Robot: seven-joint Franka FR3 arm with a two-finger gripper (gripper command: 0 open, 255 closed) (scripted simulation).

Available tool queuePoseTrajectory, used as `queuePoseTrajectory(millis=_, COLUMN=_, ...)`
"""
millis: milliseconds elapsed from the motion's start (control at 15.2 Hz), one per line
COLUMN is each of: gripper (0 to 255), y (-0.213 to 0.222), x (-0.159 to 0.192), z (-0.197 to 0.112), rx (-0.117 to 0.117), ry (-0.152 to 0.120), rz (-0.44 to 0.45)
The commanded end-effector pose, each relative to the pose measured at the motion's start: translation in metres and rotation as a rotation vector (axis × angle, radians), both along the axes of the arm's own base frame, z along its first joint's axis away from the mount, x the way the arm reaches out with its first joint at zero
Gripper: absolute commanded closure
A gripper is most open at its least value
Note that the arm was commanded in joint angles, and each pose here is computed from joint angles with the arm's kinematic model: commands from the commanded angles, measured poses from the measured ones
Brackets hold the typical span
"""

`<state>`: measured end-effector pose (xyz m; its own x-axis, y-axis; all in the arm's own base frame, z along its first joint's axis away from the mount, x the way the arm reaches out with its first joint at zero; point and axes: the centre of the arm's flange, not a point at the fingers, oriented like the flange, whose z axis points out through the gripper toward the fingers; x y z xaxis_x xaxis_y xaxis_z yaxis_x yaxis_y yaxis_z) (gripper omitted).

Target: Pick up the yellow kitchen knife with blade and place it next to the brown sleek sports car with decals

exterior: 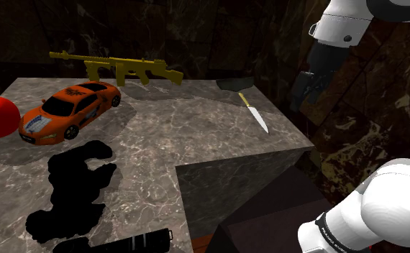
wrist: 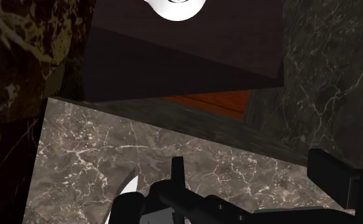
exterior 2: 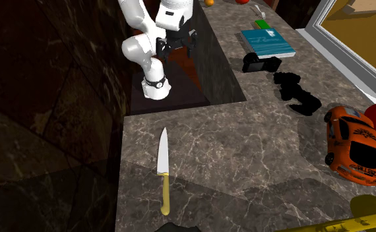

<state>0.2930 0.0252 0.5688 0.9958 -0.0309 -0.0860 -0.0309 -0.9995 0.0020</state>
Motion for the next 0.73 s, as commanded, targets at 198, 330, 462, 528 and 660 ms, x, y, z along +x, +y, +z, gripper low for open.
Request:
queuePoseTrajectory(millis=198, gripper=0, y=-0.017, x=0.033, z=-0.017, rx=-0.005, ry=0.009, rz=-0.019)
queuePoseTrajectory(millis=330, gripper=0, y=-0.028, x=0.054, z=-0.029, rx=-0.008, ry=0.015, rz=-0.032)
queuePoseTrajectory(millis=462, gripper=0, y=-0.040, x=0.076, z=-0.040, rx=-0.011, ry=0.020, rz=-0.045)
queuePoseTrajectory(millis=528, gripper=0, y=-0.046, x=0.086, z=-0.046, rx=-0.013, ry=0.023, rz=-0.051)
queuePoseTrajectory(millis=660, gripper=0, y=-0.058, x=0.107, z=-0.058, rx=-0.016, ry=0.029, rz=-0.064)
